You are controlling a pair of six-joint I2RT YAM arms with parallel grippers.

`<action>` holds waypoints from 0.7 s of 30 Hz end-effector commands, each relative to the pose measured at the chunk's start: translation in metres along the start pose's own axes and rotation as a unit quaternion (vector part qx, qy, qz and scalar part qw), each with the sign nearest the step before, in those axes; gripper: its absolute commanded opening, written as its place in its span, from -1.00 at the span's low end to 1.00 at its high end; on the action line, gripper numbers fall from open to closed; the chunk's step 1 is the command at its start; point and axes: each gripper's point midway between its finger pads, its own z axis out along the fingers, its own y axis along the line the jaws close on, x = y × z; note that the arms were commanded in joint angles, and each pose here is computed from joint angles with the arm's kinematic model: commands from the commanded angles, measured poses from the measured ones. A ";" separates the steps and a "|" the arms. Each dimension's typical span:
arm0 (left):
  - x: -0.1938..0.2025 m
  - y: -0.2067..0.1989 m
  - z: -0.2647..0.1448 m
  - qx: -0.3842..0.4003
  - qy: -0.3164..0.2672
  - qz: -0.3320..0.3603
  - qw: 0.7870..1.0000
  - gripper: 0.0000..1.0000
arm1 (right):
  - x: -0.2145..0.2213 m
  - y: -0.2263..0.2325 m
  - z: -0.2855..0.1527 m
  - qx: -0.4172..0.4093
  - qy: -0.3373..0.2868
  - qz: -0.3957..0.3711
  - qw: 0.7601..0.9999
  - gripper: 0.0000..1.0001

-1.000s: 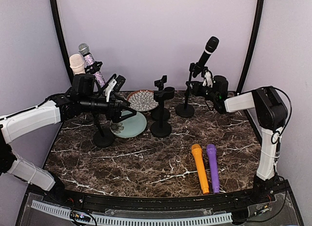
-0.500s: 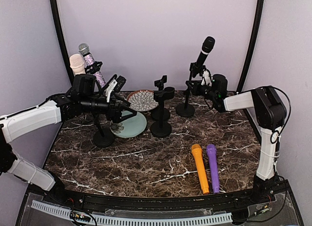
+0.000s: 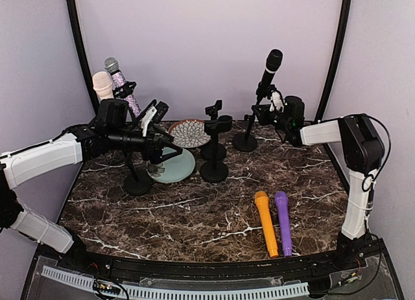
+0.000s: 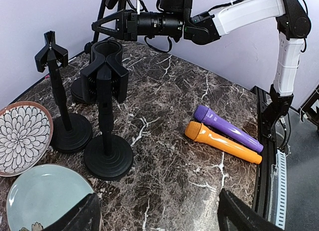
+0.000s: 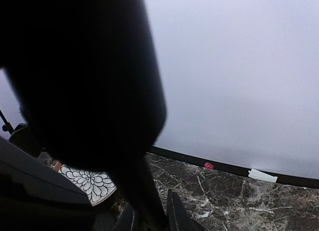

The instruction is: Remove the microphone from the stand

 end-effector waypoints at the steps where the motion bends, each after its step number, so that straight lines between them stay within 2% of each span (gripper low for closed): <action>1: 0.003 0.003 -0.002 -0.004 0.000 0.006 1.000 0.66 | -0.068 0.016 -0.021 -0.005 -0.073 -0.031 0.997 -1.00; 14: -0.003 0.000 -0.008 -0.007 -0.011 0.011 1.000 0.66 | -0.094 0.038 -0.056 -0.023 -0.076 -0.050 0.996 -1.00; 21: -0.007 -0.003 -0.010 -0.002 -0.019 0.012 1.000 0.66 | -0.106 0.069 -0.088 -0.075 -0.055 -0.064 0.994 -1.00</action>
